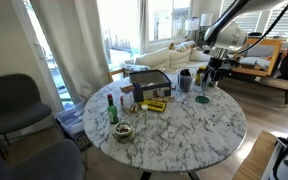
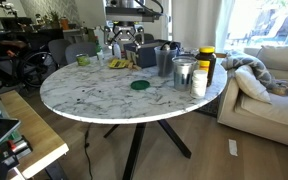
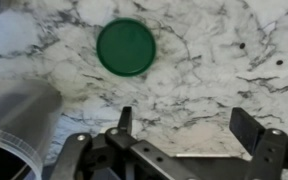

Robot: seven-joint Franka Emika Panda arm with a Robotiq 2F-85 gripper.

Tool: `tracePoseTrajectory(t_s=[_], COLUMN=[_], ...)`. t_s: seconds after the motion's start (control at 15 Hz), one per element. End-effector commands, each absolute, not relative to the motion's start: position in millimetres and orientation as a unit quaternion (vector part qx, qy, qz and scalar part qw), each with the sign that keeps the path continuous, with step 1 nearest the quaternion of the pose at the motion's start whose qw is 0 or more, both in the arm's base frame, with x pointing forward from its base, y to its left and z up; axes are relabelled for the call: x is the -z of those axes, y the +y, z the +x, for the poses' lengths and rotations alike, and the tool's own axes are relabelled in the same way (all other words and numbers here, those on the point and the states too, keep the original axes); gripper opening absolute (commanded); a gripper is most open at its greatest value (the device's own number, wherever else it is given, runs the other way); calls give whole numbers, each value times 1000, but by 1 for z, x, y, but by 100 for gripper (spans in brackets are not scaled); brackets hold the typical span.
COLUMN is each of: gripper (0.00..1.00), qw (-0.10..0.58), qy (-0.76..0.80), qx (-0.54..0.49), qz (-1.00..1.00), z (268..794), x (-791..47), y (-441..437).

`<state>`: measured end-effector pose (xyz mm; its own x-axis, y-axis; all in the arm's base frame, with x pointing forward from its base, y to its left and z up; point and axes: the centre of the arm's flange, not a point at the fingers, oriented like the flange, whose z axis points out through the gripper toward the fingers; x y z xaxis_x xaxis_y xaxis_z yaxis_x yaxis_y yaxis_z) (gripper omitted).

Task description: Pick up the rightmost block and put it in the silver cup

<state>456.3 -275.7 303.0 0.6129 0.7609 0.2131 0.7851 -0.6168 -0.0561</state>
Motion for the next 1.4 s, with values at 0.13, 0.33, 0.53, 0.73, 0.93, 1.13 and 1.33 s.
tracePoseTrajectory(t_s=[0.13,0.33,0.53,0.73,0.93,1.13,1.33], gripper=[100,100,100,100,100,100,100], qw=[17,26,23,28,8,-13,-5], qy=[-414,-419,-404,-392,-372,-336,-336], qx=[79,88,85,99,111,108,107], qz=[-907,-903,-911,-914,-921,-936,-936], z=[515,508,522,558,591,614,603], x=[-287,-291,-283,-267,-247,-222,-224], y=[-282,-275,-270,-236,-211,-194,-188])
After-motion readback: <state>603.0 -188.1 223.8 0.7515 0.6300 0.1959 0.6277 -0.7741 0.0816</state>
